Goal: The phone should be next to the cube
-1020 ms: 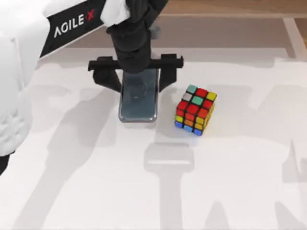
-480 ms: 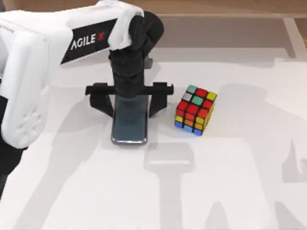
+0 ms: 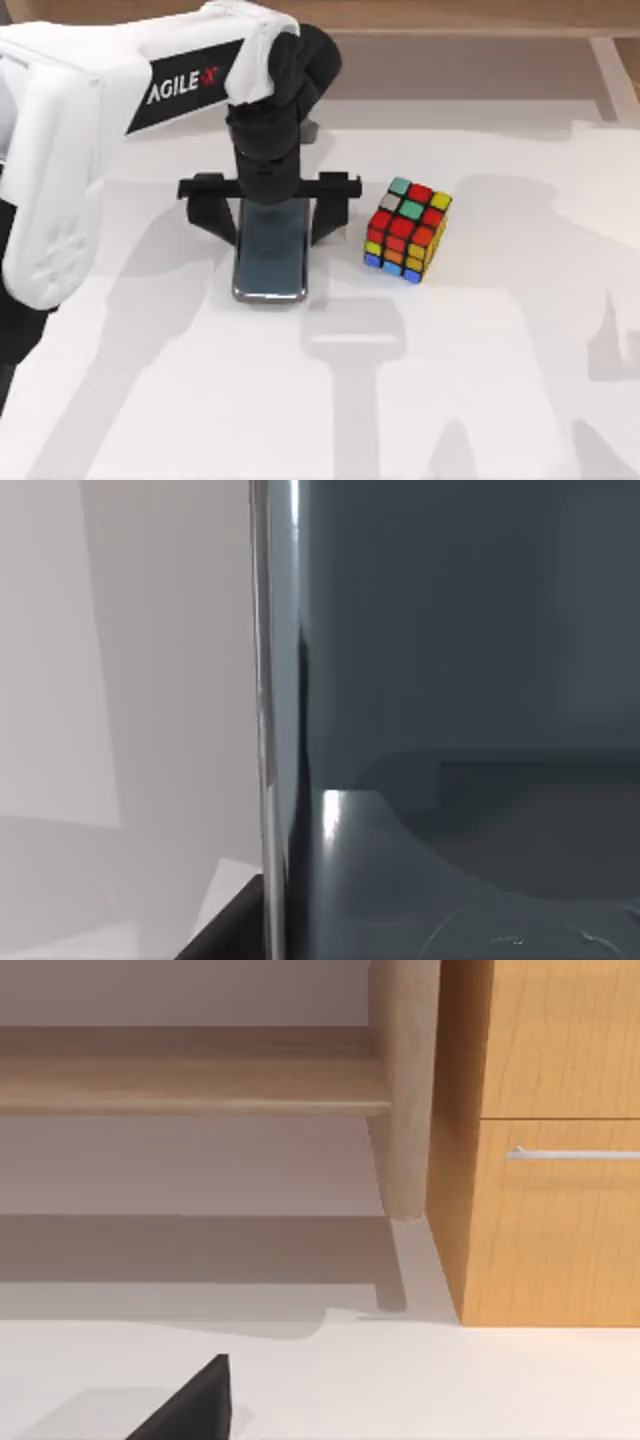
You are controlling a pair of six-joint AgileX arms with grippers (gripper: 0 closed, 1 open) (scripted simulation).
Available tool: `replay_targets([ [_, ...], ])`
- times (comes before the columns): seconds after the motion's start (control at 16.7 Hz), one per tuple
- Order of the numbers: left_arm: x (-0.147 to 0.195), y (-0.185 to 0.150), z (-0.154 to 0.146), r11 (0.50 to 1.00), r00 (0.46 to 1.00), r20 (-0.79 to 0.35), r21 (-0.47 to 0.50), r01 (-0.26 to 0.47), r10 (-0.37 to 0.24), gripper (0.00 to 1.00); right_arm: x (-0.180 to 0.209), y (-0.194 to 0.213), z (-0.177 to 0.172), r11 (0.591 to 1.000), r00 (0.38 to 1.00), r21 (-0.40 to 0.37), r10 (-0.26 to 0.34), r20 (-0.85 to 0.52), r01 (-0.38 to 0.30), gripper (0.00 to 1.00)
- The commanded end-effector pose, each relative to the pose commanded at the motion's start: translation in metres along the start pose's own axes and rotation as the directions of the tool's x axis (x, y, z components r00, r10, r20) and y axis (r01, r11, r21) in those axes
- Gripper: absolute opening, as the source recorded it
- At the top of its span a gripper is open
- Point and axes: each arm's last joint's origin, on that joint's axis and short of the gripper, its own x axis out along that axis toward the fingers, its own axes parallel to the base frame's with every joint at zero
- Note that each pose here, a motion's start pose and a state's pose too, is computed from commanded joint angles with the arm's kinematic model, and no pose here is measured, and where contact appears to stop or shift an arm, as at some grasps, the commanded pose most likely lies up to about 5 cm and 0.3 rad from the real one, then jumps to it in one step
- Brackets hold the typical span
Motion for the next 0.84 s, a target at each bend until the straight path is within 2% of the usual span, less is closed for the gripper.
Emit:
replay_targets([
  [0.48, 0.0, 0.0, 0.0, 1.0, 1.0, 0.0, 0.0, 0.0, 0.0, 0.98, 0.0, 0.0, 0.0, 1.0, 1.0, 0.0, 0.0, 0.0, 0.0, 1.0],
  [0.84, 0.0, 0.0, 0.0, 1.0, 1.0, 0.0, 0.0, 0.0, 0.0, 1.0, 0.0, 0.0, 0.0, 1.0, 1.0, 0.0, 0.0, 0.0, 0.0, 1.0],
])
